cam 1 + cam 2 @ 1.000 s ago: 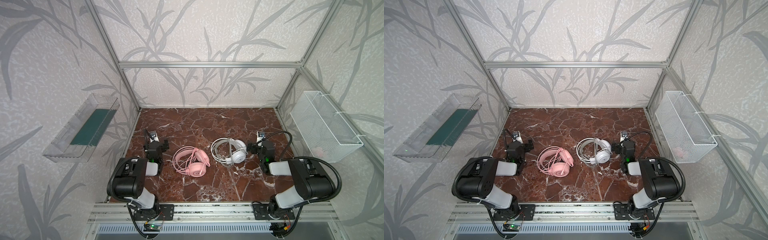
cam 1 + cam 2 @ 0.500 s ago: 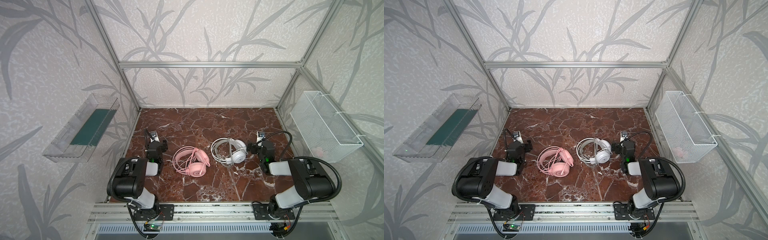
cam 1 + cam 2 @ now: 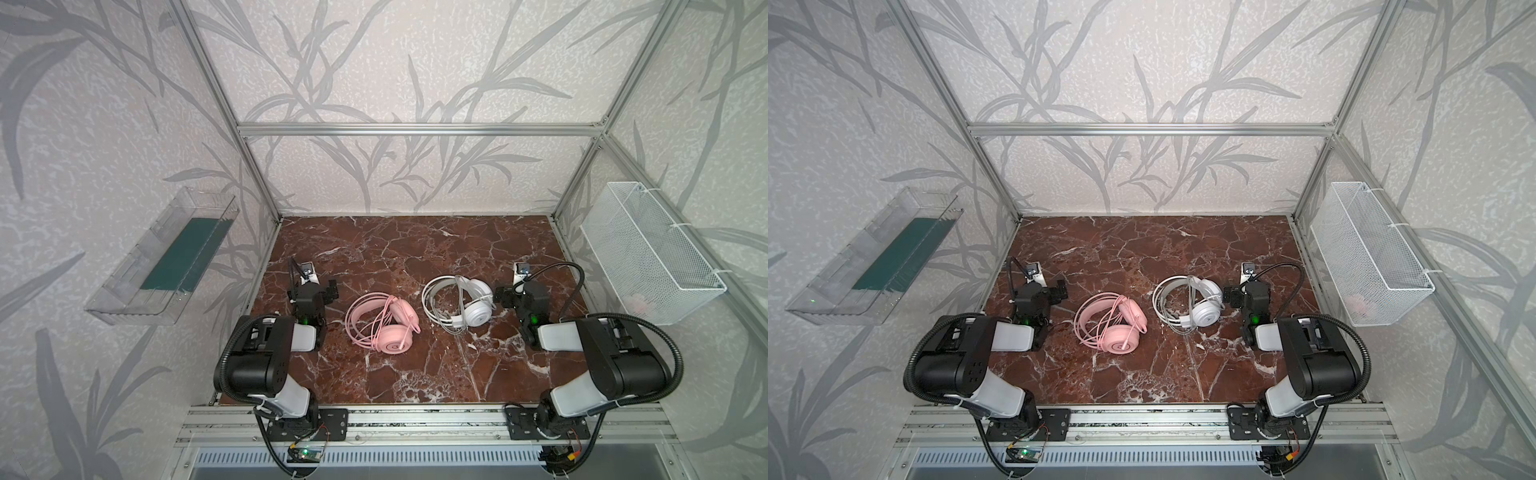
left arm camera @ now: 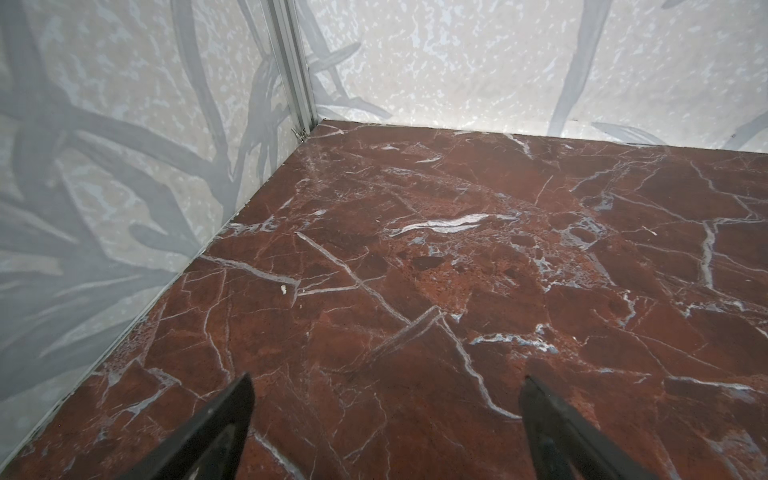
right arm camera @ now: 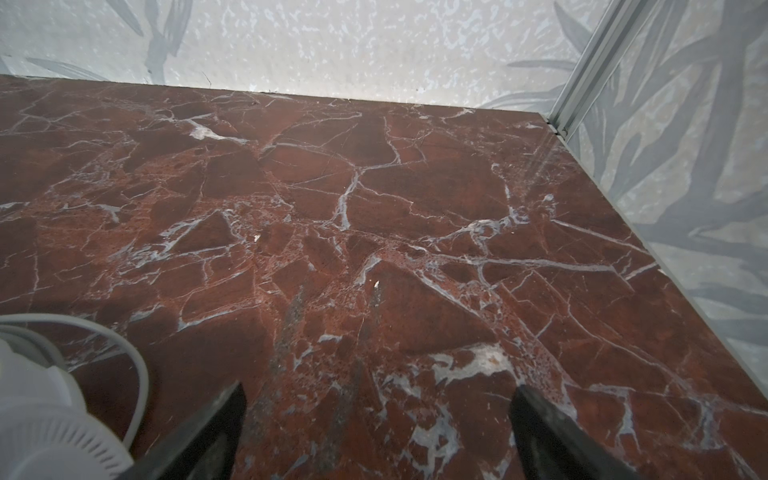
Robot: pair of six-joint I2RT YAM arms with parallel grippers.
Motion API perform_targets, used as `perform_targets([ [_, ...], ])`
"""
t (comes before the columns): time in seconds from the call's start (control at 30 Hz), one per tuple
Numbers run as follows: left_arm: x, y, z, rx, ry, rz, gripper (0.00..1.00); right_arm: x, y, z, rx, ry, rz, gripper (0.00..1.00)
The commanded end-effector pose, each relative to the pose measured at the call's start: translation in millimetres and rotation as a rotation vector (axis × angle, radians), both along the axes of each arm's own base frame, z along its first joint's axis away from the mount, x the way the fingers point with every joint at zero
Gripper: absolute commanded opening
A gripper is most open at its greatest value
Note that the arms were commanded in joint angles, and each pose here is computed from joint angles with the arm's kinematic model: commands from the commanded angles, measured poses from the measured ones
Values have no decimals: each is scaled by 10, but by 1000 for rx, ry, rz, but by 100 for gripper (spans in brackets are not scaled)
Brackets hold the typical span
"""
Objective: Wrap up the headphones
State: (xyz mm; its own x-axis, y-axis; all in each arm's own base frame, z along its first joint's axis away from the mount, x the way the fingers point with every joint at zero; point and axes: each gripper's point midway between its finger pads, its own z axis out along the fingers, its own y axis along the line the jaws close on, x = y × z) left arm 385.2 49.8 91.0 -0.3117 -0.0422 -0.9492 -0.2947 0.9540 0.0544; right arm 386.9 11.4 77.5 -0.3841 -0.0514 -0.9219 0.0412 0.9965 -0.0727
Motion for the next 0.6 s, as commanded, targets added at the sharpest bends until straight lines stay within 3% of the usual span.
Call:
perform_targets([
  [0.0, 51, 7, 68, 7, -25, -1, 99, 58, -7, 138, -9, -37, -10, 99],
  [0.57, 50, 8, 65, 7, -24, 0, 99, 71, 49, 149, -33, -36, 6, 99],
])
